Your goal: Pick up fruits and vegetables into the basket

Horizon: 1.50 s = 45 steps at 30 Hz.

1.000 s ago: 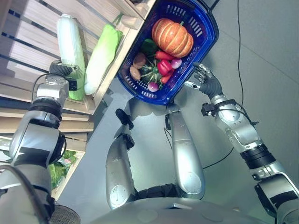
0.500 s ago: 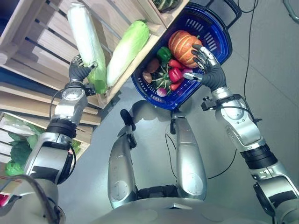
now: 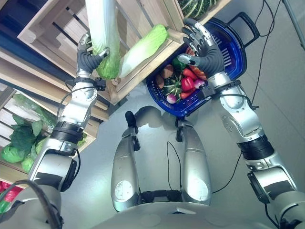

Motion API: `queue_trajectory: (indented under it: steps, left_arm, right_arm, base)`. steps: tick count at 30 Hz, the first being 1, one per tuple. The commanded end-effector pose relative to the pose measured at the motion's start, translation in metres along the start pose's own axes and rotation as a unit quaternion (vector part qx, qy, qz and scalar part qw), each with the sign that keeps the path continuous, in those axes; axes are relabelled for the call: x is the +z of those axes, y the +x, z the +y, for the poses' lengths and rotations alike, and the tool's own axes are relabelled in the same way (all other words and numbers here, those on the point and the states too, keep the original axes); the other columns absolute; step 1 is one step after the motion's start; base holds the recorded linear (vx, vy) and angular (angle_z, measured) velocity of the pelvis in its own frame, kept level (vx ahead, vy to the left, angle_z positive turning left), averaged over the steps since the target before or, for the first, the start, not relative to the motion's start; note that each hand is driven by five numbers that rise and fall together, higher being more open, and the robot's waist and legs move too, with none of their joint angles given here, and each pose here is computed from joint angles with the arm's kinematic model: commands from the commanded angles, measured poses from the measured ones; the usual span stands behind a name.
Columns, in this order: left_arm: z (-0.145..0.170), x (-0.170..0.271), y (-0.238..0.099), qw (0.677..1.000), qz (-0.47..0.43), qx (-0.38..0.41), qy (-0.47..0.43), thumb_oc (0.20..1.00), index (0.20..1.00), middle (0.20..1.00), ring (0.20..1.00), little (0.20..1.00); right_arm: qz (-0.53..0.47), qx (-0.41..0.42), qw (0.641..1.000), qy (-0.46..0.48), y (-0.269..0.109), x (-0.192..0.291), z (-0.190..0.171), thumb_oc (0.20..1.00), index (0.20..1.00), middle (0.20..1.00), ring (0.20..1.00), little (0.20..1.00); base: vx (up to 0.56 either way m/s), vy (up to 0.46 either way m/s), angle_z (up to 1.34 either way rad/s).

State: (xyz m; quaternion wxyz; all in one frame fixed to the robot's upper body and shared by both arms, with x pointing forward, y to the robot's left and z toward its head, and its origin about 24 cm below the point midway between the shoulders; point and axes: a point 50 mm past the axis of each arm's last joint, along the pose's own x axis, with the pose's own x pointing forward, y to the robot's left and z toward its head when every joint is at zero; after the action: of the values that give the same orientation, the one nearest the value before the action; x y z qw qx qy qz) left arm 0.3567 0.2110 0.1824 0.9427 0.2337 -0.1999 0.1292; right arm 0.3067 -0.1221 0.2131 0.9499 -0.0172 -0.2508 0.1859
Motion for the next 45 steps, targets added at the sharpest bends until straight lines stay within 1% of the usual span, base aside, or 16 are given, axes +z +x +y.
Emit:
queue_trajectory:
  steps: [1, 3, 6, 13, 17, 22, 25, 29, 33, 35, 39, 45]
  left_arm:
    - [0.024, 0.05, 0.009, 0.985, -0.155, 0.039, 0.06, 0.2, 0.2, 0.2, 0.2, 0.2]
    - [0.021, 0.059, 0.008, 0.979, -0.185, 0.035, 0.082, 0.2, 0.2, 0.2, 0.2, 0.2]
    - [0.016, 0.066, 0.006, 0.971, -0.212, 0.027, 0.107, 0.2, 0.2, 0.2, 0.2, 0.2]
    - [0.003, 0.075, 0.002, 0.959, -0.251, 0.003, 0.134, 0.2, 0.2, 0.2, 0.2, 0.2]
    - [-0.008, 0.081, -0.004, 0.948, -0.281, -0.014, 0.149, 0.2, 0.2, 0.2, 0.2, 0.2]
    - [-0.018, 0.085, -0.009, 0.936, -0.302, -0.023, 0.178, 0.2, 0.2, 0.2, 0.2, 0.2]
    - [-0.024, 0.083, -0.011, 0.935, -0.296, -0.032, 0.195, 0.2, 0.2, 0.2, 0.2, 0.2]
    - [-0.036, 0.082, -0.015, 0.933, -0.29, -0.047, 0.21, 0.2, 0.2, 0.2, 0.2, 0.2]
    - [-0.046, 0.086, -0.02, 0.922, -0.307, -0.048, 0.23, 0.2, 0.2, 0.2, 0.2, 0.2]
    - [-0.049, 0.09, -0.022, 0.913, -0.323, -0.042, 0.244, 0.2, 0.2, 0.2, 0.2, 0.2]
    - [-0.056, 0.096, -0.027, 0.909, -0.338, -0.041, 0.242, 0.2, 0.2, 0.2, 0.2, 0.2]
    - [-0.067, 0.106, -0.034, 0.89, -0.371, -0.04, 0.261, 0.2, 0.2, 0.2, 0.2, 0.2]
  right_arm:
    - [-0.074, 0.027, 0.993, 0.091, 0.006, 0.033, 0.022, 1.0, 1.0, 1.0, 1.0, 1.0]
    - [-0.083, 0.026, 0.988, 0.125, 0.008, 0.035, 0.027, 1.0, 1.0, 1.0, 1.0, 1.0]
    - [-0.097, 0.02, 0.984, 0.15, 0.011, 0.039, 0.032, 1.0, 1.0, 1.0, 1.0, 1.0]
    - [-0.1, 0.022, 0.974, 0.201, 0.015, 0.042, 0.04, 1.0, 1.0, 1.0, 1.0, 1.0]
    - [-0.094, -0.006, 0.966, 0.242, 0.017, 0.039, 0.04, 1.0, 1.0, 1.0, 1.0, 1.0]
    - [-0.088, -0.041, 0.959, 0.266, 0.017, 0.034, 0.037, 1.0, 1.0, 1.0, 1.0, 1.0]
    - [-0.08, -0.058, 0.957, 0.272, 0.017, 0.03, 0.034, 1.0, 1.0, 1.0, 1.0, 1.0]
    - [-0.06, -0.076, 0.956, 0.276, 0.018, 0.023, 0.036, 1.0, 1.0, 1.0, 1.0, 1.0]
    - [-0.032, -0.101, 0.955, 0.277, 0.018, 0.014, 0.036, 1.0, 1.0, 1.0, 1.0, 1.0]
    - [-0.024, -0.106, 0.953, 0.282, 0.018, 0.011, 0.036, 1.0, 1.0, 1.0, 1.0, 1.0]
    - [-0.012, -0.113, 0.941, 0.317, 0.017, 0.006, 0.037, 1.0, 1.0, 1.0, 1.0, 1.0]
    - [0.0, -0.1, 0.933, 0.346, 0.017, 0.003, 0.045, 1.0, 1.0, 1.0, 1.0, 1.0]
  base:
    - [0.0, -0.022, 0.06]
    - [-0.01, -0.038, 0.07]
    - [-0.01, -0.033, 0.11]
    - [0.0, -0.005, 0.03]
    - [0.0, 0.0, 0.0]
    - [0.0, 0.0, 0.0]
    - [0.0, 0.0, 0.0]
    - [0.0, 0.0, 0.0]
    - [0.0, 0.0, 0.0]
    - [0.0, 0.0, 0.0]
    - [0.0, 0.0, 0.0]
    - [0.0, 0.0, 0.0]
